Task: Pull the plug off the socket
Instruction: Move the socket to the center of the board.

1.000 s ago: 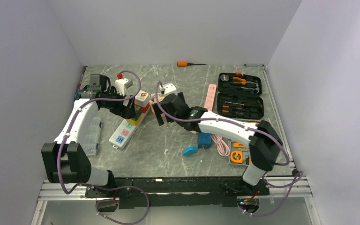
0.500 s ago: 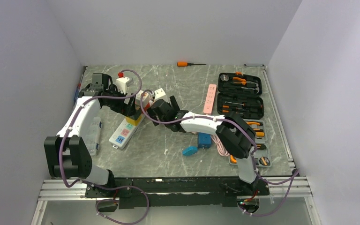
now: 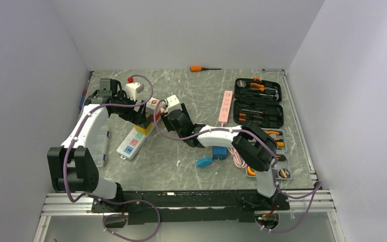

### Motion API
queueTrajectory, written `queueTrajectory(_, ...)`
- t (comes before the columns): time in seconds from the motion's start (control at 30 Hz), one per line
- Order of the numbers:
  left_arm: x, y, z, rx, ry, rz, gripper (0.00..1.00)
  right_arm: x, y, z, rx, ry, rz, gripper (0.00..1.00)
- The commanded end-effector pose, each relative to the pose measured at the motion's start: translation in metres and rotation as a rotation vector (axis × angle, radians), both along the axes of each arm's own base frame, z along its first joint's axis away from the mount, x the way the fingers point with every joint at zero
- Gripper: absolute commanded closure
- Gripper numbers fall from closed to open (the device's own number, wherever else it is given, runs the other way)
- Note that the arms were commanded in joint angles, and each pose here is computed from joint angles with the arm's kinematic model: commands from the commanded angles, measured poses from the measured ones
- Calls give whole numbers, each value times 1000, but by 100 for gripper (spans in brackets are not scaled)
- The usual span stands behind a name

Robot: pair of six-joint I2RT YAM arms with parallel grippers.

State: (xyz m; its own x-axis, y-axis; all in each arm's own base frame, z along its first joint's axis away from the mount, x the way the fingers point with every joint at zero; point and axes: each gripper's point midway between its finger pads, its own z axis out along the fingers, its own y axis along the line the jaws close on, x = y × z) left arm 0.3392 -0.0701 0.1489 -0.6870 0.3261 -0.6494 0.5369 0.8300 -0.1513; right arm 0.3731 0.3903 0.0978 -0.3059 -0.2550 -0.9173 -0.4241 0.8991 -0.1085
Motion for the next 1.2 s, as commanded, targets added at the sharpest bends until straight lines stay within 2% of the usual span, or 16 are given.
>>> queueTrajectory(0.0,19,35,-10,169,-68,65,1,-10,-22,11,-18,-22,15,49)
queueTrajectory(0.33,19,37,-13,191,-68,52,1,-36,-73,19,3,55,55,49)
queueTrajectory(0.53,19,40,-11,210,-78,42,1,-57,-79,15,0,124,140,49)
queueTrajectory(0.67,20,41,-8,217,-88,41,1,-67,-87,12,7,151,131,49)
queueTrajectory(0.93,16,24,3,134,-97,-4,1,-83,-112,20,43,162,77,48)
queueTrajectory(1.03,12,13,12,95,-102,-38,1,-89,-114,18,43,174,91,45)
queueTrajectory(1.17,6,-7,29,62,-121,-104,1,-91,-111,11,30,191,112,34)
